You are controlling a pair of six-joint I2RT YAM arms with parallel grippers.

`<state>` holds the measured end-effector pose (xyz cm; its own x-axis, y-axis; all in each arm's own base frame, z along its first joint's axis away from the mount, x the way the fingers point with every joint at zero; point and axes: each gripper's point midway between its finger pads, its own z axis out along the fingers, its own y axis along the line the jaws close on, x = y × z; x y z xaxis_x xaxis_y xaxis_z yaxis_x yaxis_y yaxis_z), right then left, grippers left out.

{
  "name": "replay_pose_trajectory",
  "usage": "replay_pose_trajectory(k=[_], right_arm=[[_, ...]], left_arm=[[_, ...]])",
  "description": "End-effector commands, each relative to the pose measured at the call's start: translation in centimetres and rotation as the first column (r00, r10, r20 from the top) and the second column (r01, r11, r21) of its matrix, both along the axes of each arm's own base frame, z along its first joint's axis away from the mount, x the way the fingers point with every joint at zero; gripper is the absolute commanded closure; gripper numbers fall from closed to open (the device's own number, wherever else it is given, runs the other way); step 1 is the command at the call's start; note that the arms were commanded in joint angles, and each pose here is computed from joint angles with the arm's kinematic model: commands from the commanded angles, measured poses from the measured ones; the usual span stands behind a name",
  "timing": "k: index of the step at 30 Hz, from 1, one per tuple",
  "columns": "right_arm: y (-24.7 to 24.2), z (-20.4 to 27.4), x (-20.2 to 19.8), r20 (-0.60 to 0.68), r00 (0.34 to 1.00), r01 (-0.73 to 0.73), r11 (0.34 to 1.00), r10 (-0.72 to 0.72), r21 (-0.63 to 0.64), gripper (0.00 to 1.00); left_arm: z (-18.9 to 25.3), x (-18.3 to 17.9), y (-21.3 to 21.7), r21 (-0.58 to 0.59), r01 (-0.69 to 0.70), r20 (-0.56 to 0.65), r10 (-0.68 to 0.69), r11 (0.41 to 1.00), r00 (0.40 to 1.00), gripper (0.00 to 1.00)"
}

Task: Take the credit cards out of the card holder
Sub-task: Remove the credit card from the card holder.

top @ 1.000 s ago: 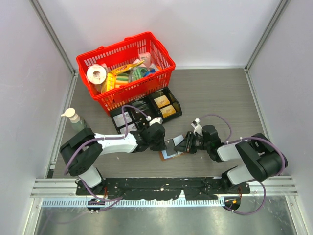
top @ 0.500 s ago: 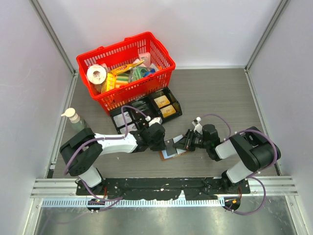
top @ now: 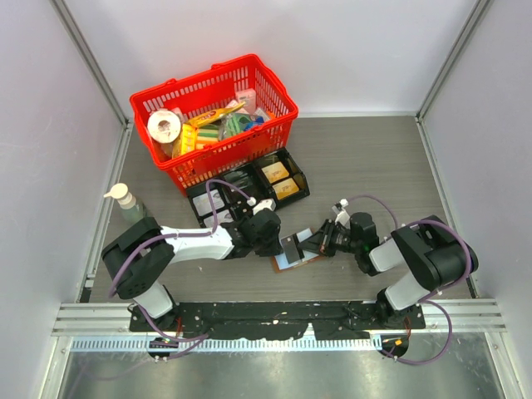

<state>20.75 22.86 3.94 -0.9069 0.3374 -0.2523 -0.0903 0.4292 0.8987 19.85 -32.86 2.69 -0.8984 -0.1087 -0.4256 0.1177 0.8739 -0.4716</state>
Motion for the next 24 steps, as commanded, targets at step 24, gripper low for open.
replay_pose_trajectory(k=[24], right_arm=[[-0.1, -0.8, 0.3, 0.002, 0.999, -0.050, 0.999, 0.050, -0.006, 0.84]], left_arm=[[-3.1, -2.1, 2.8, 0.125, 0.017, -0.073, -0.007, 0.992, 0.997, 1.00]])
